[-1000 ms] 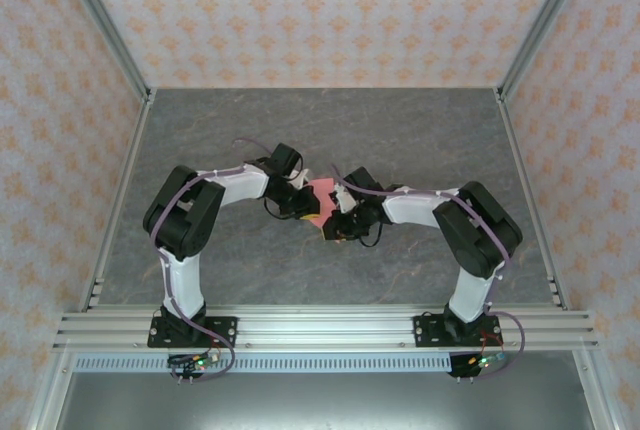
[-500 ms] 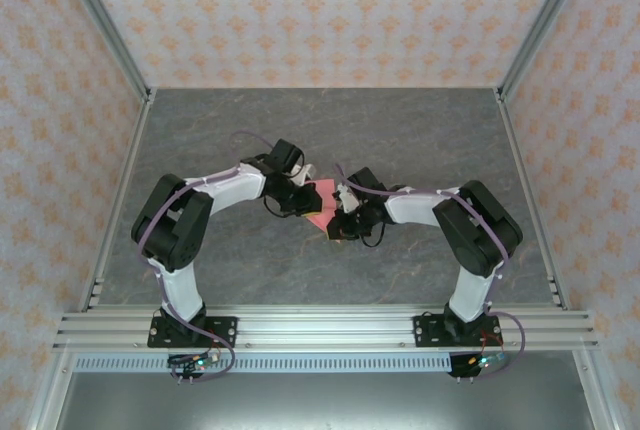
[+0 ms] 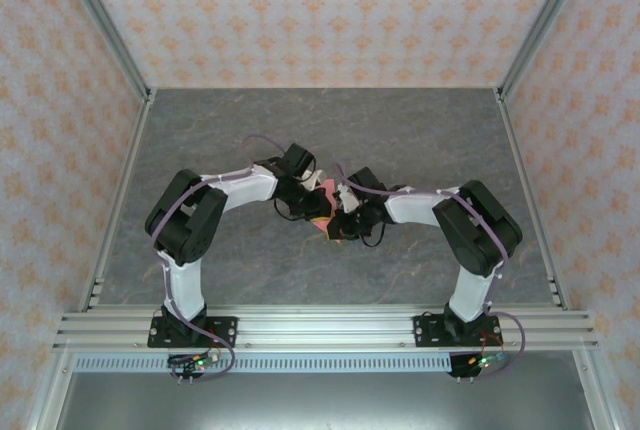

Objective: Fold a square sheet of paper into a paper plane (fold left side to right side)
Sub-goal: Third fold the triangle at the center of the table.

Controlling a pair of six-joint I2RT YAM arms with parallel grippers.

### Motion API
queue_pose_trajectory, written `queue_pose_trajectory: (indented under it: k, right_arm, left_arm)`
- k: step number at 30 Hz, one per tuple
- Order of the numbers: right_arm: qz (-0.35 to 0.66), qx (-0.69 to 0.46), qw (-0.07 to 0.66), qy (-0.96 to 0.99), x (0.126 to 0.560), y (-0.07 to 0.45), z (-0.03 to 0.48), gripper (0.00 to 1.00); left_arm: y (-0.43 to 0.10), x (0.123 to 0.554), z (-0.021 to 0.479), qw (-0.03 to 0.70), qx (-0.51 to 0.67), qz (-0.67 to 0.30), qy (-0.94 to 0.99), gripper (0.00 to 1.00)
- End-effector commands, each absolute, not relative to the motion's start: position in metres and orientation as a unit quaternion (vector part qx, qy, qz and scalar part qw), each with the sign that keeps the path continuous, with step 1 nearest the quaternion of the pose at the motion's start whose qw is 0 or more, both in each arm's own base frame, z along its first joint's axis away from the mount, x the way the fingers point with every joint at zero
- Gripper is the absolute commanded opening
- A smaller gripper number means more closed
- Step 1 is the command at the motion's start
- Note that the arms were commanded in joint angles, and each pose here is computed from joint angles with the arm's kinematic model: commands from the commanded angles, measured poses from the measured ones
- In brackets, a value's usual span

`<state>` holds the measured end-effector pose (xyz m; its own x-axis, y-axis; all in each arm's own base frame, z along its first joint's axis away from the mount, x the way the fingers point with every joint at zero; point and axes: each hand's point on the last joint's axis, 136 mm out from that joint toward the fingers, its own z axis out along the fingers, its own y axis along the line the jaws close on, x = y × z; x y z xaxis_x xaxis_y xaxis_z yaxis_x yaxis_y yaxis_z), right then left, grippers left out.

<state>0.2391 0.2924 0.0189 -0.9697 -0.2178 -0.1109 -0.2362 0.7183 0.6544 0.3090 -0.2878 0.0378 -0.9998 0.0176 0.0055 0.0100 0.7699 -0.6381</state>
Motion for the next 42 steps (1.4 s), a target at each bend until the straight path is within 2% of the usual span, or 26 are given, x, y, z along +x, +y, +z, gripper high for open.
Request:
queue_pose_trajectory:
  k: [1, 32, 42]
  right_arm:
    - [0.322, -0.117, -0.009, 0.939, 0.232, 0.282, -0.002, 0.11]
    - [0.309, -0.122, -0.014, 0.943, 0.230, 0.278, -0.004, 0.11]
    - [0.364, -0.127, 0.037, 0.922, 0.248, 0.298, 0.057, 0.11]
  left_arm:
    - [-0.281, 0.310, 0.026, 0.008, -0.003, 0.311, -0.950, 0.12]
    - [-0.244, 0.297, 0.019, 0.000, 0.011, 0.255, -0.967, 0.10]
    - [-0.238, 0.292, 0.004, 0.007, 0.021, 0.247, -0.969, 0.09]
